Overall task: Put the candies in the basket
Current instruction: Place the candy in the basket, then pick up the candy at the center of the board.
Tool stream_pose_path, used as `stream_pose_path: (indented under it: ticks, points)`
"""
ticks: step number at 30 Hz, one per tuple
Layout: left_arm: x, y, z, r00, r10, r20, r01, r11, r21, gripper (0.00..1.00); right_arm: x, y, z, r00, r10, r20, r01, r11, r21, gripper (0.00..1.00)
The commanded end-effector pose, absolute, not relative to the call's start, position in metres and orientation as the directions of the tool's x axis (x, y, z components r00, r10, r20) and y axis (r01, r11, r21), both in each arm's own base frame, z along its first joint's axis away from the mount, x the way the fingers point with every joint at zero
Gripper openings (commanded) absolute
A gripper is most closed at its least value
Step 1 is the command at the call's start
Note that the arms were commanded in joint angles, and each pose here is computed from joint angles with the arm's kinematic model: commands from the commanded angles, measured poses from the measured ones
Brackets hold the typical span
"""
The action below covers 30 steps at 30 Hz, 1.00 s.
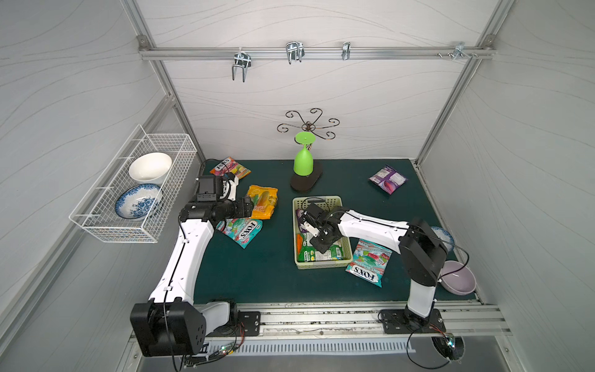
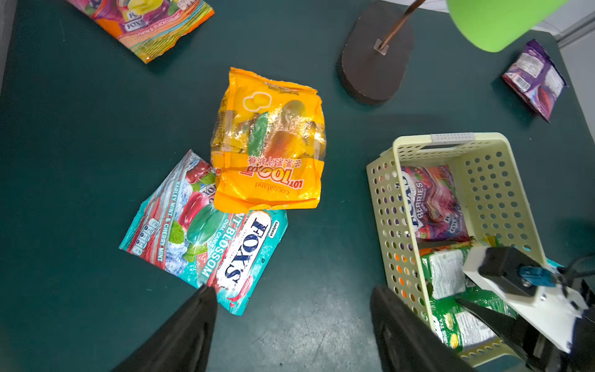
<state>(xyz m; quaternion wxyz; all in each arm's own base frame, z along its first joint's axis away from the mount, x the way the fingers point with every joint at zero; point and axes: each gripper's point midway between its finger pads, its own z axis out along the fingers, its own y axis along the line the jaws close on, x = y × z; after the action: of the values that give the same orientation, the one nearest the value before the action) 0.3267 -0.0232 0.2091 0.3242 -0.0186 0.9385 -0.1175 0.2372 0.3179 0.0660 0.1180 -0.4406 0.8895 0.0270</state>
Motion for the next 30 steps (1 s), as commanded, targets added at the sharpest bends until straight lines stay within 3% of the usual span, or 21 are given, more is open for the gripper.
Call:
stream_pose_path:
  ticks: [1,12,24,30]
  points:
    - [0.333,-0.012,0.203,-0.774,-0.171,-0.610,-0.031,0.972,-0.234,0.82,0.241,0.317,0.093,-0.589,-0.746,-0.310,-0.776,0.629,-0.037,0.42]
    - [0.315,0.008,0.148,-0.786,-0.384,-0.484,-0.250,0.914,-0.319,0.90,0.267,0.263,0.167,-0.638,-0.583,-0.503,-0.651,0.757,-0.051,0.58]
    - [0.303,0.033,0.101,-0.700,-0.583,-0.413,-0.465,0.811,-0.355,0.86,0.283,0.165,0.218,-0.670,-0.314,-0.673,-0.415,0.910,-0.012,0.85]
    - [0.299,0.038,0.081,-0.662,-0.654,-0.366,-0.520,0.753,-0.404,0.81,0.284,0.129,0.231,-0.671,-0.206,-0.712,-0.314,0.949,0.021,0.93]
